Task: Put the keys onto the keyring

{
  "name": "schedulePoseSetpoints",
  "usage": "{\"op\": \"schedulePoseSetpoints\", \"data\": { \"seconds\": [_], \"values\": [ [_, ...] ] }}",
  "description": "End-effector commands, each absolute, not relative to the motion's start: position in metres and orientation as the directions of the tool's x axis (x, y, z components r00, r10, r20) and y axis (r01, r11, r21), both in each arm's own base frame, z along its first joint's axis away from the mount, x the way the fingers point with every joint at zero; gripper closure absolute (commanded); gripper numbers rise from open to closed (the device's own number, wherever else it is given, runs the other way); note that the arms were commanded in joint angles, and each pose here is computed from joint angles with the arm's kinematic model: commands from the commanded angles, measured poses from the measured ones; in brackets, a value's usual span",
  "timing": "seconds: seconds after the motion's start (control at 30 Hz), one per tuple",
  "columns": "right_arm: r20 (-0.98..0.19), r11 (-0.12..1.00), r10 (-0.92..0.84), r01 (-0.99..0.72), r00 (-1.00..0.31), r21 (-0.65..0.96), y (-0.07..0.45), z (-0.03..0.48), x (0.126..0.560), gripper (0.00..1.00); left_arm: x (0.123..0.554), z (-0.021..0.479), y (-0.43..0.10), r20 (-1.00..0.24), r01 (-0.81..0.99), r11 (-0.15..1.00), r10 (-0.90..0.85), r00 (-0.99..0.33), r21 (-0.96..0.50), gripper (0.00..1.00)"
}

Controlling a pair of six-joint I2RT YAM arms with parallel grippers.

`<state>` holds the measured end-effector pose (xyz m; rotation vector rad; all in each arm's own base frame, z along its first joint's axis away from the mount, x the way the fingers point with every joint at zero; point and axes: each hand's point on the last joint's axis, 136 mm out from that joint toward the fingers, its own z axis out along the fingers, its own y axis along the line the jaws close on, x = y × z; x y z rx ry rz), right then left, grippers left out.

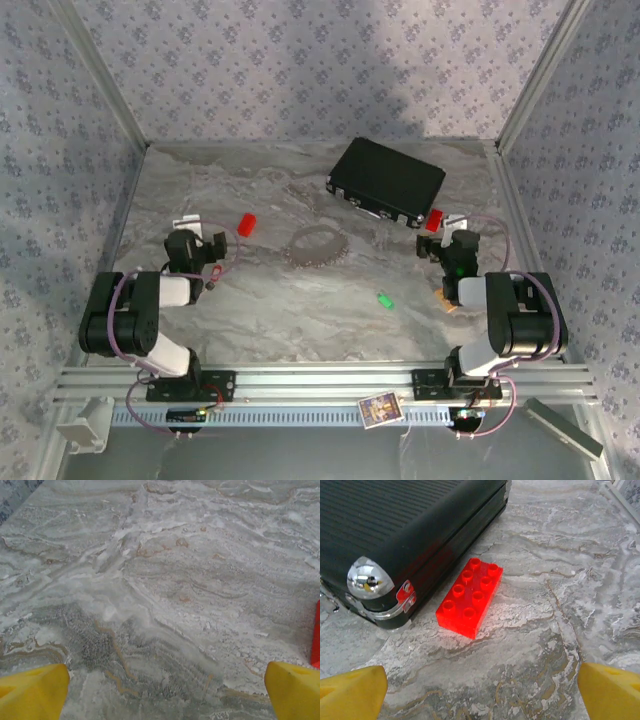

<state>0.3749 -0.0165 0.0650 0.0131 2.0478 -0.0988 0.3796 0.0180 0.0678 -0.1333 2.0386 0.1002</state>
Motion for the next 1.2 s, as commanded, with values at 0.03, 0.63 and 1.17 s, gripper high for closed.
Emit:
{"op": "schedulePoseSetpoints", "data": {
  "seconds": [0.03,0.63,1.17],
  "values": [
    [-0.921,0.993,-0.008,0.105,-0.39,-0.053,-0.0255,0.0858,0.3905,0.01,0.396,0.0905,0.0235,-0.929,-0.15,0.988,-0.036,-0.368,0.021,0.0],
    [-0.921,0.993,-0.008,0.104,-0.39,-0.053,-0.0254,0.0858,0.3906,0.01,0.3959,0.0906,0.0239,-0.929,-0.152,0.988,-0.036,-0.368,0.021,0.0],
    [-0.922,0.994,-0.003,0.1,-0.387,-0.045,-0.0253,0.0861,0.3899,0.01,0.3958,0.0902,0.0238,-0.929,-0.15,0.988,-0.036,-0.369,0.022,0.0]
  ]
}}
